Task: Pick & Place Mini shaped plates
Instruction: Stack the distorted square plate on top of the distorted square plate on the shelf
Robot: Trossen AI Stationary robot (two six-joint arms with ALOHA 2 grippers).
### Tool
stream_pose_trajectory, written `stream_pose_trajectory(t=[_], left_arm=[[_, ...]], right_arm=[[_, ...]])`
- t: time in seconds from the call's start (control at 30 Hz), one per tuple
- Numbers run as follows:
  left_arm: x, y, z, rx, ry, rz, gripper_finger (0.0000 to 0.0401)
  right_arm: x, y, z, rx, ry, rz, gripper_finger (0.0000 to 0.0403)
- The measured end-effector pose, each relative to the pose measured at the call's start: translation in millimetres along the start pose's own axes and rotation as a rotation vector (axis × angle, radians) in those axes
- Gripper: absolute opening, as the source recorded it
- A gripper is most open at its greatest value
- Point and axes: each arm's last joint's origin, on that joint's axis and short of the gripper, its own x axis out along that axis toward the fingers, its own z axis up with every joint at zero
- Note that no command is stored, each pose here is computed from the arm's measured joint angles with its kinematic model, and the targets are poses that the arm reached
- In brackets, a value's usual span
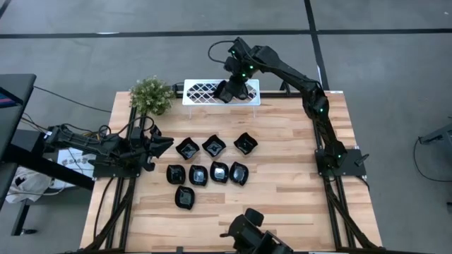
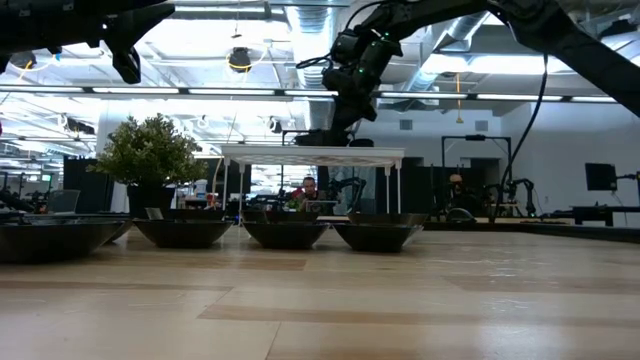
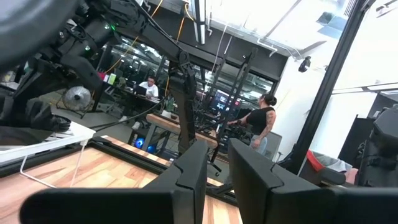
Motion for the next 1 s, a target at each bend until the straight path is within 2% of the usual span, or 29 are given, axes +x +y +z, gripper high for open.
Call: stream_pose_trajectory(t=[0.3, 0.5, 0.67, 0.87, 1.0], left_arm=[[0, 0, 0, 0.0, 0.0, 0.0, 0.0067], [0, 0, 0, 0.0, 0.0, 0.0, 0.0067], [0, 0, 0, 0.0, 0.0, 0.0, 0.0067], [0, 0, 0, 0.0, 0.001, 0.0, 0.0067], [0, 0, 0, 0.0, 0.0, 0.0, 0.0067]], right_arm=[[-1, 0, 5, 0.024, -0.049, -0.005, 0.0054], [-5, 8, 0, 0.017, 0.014, 0.032, 0.0056], [-18, 34, -6, -0.022, 0.087, 0.132, 0.0056], [-63, 80, -21, -0.089, 0.183, 0.188, 0.0056], [-79, 105, -30, -0.107, 0.23, 0.219, 0.0056]])
